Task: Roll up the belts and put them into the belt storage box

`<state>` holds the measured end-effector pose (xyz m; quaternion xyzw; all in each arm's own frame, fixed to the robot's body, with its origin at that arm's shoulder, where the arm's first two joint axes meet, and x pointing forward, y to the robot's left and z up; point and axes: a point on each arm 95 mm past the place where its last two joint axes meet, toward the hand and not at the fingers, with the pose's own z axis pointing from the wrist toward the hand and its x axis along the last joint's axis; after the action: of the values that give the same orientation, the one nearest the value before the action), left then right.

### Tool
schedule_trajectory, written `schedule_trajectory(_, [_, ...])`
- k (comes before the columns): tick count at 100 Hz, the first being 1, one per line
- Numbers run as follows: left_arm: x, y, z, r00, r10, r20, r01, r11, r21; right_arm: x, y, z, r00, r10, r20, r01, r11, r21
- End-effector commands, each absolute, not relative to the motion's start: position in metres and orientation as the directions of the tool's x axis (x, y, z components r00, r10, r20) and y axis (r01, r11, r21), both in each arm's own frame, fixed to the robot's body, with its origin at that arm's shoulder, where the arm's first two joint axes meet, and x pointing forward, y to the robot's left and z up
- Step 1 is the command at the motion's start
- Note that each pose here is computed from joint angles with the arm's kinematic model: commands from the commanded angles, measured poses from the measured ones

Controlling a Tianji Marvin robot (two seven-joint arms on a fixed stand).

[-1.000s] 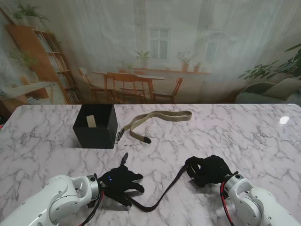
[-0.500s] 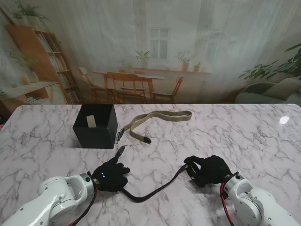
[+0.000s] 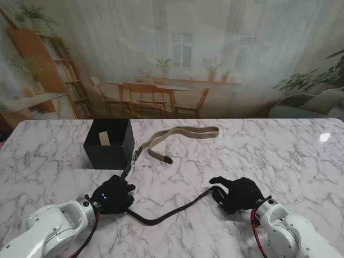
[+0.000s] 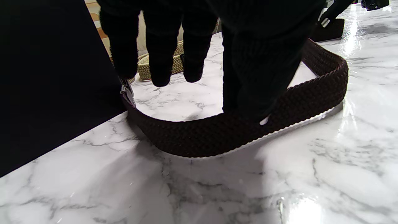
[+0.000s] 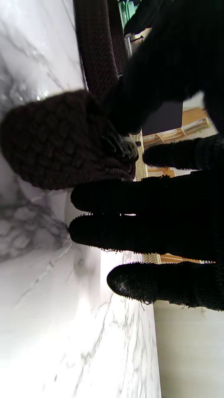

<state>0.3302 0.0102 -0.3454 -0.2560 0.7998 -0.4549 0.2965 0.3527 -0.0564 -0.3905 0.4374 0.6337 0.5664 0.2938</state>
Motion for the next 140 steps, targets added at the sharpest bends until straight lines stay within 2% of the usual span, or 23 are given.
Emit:
schedule_trajectory(1, [0.327, 0.009, -0.345, -0.697, -0.676, -0.238, -0.150, 0.462, -0.874, 0.346, -0.059, -0.402, -0.425, 0.896, 0.131, 0.266, -0.015, 0.964])
schedule_trajectory(35, [0.325, 0.013, -0.342, -0.690, -0.692, -0.215, -0.171, 0.443, -0.880, 0.347, -0.059, -0.403, -0.409, 0.910, 0.067, 0.241, 0.038, 0.970])
schedule_trajectory(48, [0.326, 0.013, -0.341, -0.689, -0.694, -0.211, -0.175, 0.441, -0.880, 0.347, -0.058, -0.402, -0.387, 0.917, 0.091, 0.235, 0.003, 0.972])
schedule_trajectory(82, [0.329, 0.011, -0.341, -0.688, -0.699, -0.195, -0.189, 0.432, -0.882, 0.348, -0.064, -0.384, -0.388, 0.921, 0.043, 0.109, -0.001, 0.994])
schedule_trajectory(116, [0.327, 0.015, -0.332, -0.672, -0.716, -0.189, -0.154, 0.385, -0.910, 0.337, -0.079, -0.362, -0.400, 0.914, -0.063, -0.003, 0.068, 0.998])
schedule_trajectory(126, [0.326, 0.017, -0.329, -0.664, -0.723, -0.193, -0.134, 0.368, -0.920, 0.328, -0.083, -0.357, -0.406, 0.907, -0.110, 0.000, 0.120, 0.993])
schedule_trajectory(140, [0.326, 0.019, -0.326, -0.651, -0.733, -0.194, -0.109, 0.344, -0.933, 0.318, -0.082, -0.358, -0.415, 0.896, -0.156, 0.062, 0.199, 0.978])
